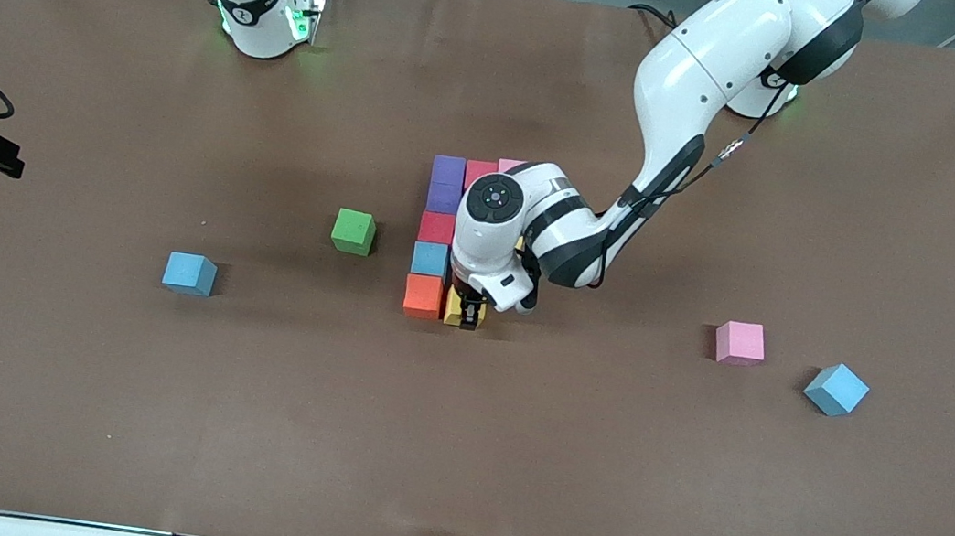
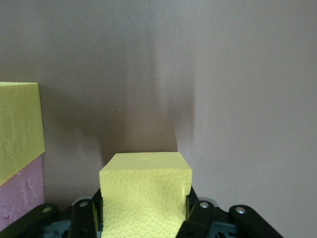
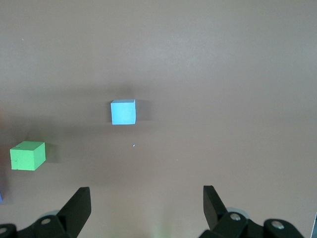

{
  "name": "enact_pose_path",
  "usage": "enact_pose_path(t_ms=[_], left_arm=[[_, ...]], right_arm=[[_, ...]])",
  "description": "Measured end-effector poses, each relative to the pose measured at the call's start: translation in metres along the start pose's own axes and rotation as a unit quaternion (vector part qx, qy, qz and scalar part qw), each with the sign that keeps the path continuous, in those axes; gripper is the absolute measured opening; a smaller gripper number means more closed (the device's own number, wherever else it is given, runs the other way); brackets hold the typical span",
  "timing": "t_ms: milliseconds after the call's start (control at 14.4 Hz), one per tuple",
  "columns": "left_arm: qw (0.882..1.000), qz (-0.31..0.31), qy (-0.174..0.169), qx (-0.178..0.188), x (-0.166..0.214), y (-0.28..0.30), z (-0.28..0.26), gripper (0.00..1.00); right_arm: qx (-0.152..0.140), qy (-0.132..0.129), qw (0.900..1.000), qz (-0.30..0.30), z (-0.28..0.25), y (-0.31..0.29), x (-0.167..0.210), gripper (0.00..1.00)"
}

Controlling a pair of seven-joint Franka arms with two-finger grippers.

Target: Arrange 11 blocks into digit 3

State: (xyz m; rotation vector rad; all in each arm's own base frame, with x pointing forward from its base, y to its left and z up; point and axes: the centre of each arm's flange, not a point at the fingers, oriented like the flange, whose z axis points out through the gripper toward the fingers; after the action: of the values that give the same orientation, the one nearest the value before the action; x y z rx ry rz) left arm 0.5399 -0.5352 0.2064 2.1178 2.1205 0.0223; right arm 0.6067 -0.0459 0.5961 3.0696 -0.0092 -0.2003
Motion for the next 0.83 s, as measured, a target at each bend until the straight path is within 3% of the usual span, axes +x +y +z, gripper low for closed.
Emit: enact_pose_path(t_ms=[417, 834], left_arm=[[1.0, 0.0, 0.001, 0.002, 0.0, -0.0012, 0.0026, 0.57], [1.0, 0.006, 0.001, 0.003, -0.0064, -0.0079, 0.003, 0.57]], right_arm=[[0.006, -0.038, 0.999, -0.005, 0.0058, -0.0066, -0.0083, 1.0], [0.026, -0.029, 0.999, -0.007, 0.0043, -0.0088, -0.0065, 1.0]])
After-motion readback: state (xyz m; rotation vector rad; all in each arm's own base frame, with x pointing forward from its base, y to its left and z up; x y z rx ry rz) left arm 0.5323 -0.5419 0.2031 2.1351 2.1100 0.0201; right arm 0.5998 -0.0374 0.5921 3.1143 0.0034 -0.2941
